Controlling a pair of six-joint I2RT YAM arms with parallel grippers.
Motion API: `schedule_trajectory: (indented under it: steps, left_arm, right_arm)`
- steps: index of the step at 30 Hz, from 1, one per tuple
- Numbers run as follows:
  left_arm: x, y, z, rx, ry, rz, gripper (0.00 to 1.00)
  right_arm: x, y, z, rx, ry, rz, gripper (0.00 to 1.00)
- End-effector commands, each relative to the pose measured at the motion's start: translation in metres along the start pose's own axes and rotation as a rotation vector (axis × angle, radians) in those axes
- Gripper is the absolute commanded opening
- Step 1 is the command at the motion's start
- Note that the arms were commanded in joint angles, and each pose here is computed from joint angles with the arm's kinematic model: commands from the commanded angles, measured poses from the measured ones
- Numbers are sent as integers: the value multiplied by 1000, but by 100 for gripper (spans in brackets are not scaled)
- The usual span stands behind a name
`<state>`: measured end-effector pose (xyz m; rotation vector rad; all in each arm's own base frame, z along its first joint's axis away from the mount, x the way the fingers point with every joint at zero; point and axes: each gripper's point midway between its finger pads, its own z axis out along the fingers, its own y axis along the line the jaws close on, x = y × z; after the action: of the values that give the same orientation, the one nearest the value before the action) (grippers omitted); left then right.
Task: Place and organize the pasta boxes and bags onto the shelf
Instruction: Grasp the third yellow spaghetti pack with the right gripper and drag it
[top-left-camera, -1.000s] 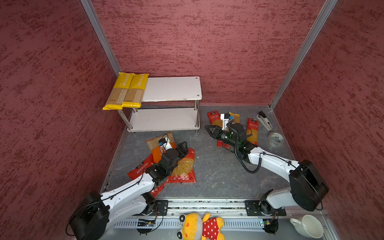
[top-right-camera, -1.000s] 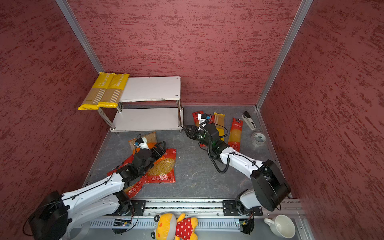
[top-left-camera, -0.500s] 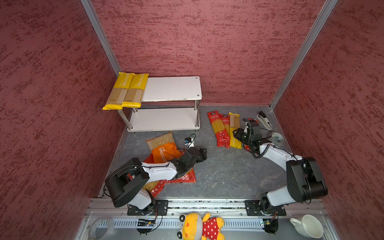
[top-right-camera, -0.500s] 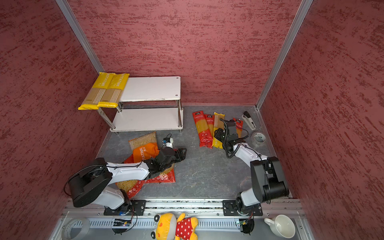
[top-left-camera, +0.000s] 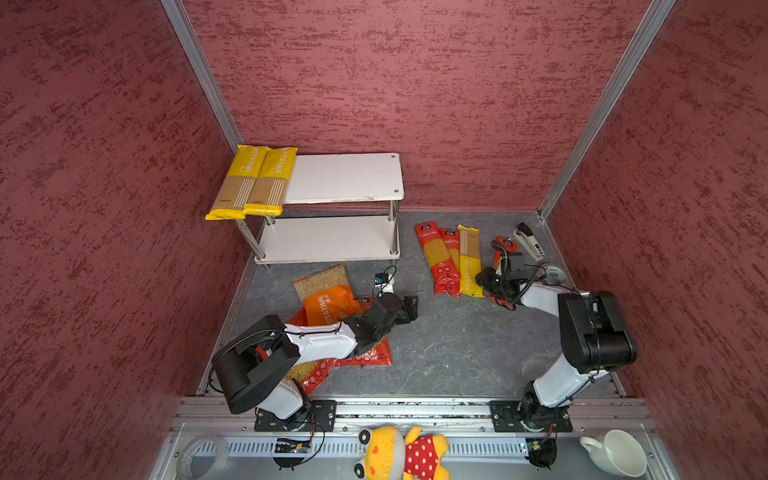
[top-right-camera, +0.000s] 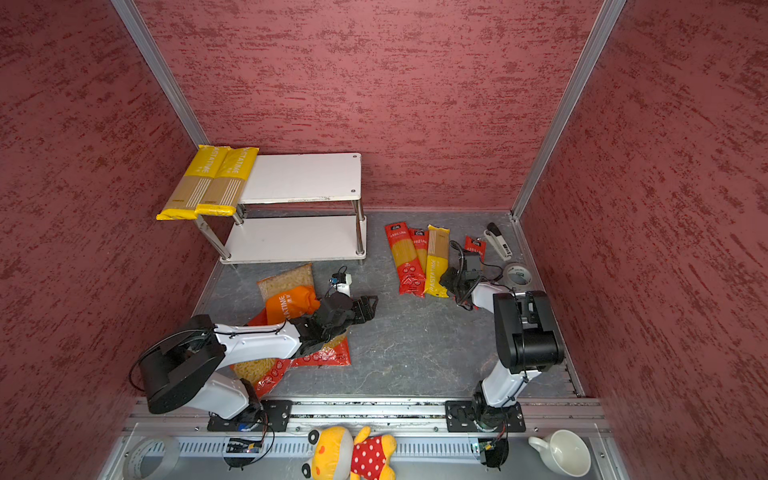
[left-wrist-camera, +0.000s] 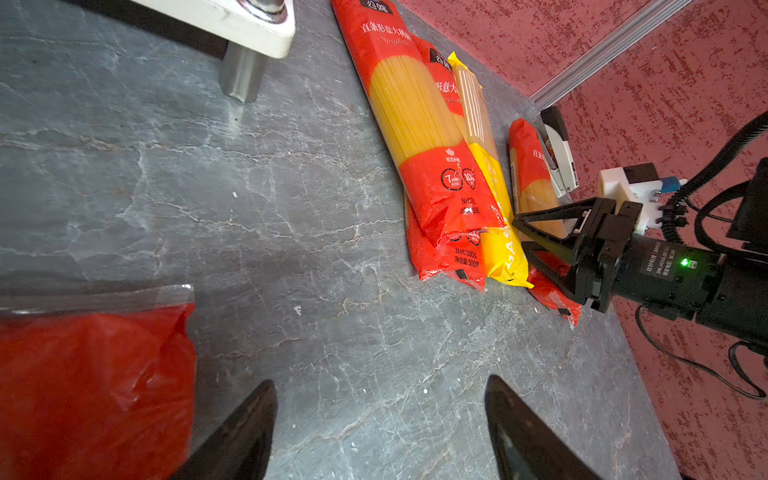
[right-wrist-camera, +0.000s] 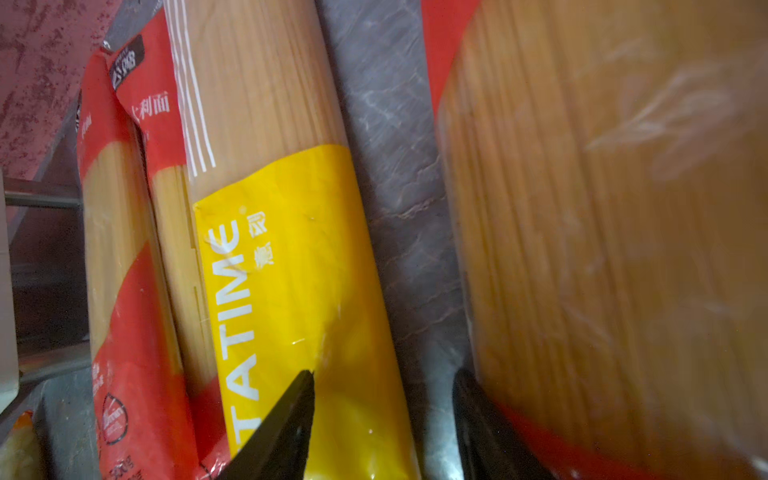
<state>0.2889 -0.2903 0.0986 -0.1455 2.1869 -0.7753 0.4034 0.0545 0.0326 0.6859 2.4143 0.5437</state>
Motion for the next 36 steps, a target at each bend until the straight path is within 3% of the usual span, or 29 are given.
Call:
schedule_trajectory:
  steps: [1,9,14,20,25,28,36]
  left_arm:
    - [0,-1,1,3,3,16,78]
    - [1,-2,1,7,6,10,78]
    - [0,-3,1,8,4,9,78]
    - [1,-2,0,6,7,9,78]
    - [-1,1,-1,-4,-4,4,78]
    - [-2,0,-1,-4,-8,2,78]
    - [-3,3,-1,-12,-14,-11,78]
  right_arm:
    - [15,6,7,-69,74,-1,50]
    - [18,24,0,-181,77,27,22]
    - [7,38,-13,-220,43,22,13]
    - [-9,61,-37,-291,-9,26,6]
    - [-26,97,-73,-456,-69,74,1]
    - [-31,118,-96,-596,-95,173,0]
    - [14,174,-117,-700,-88,302,0]
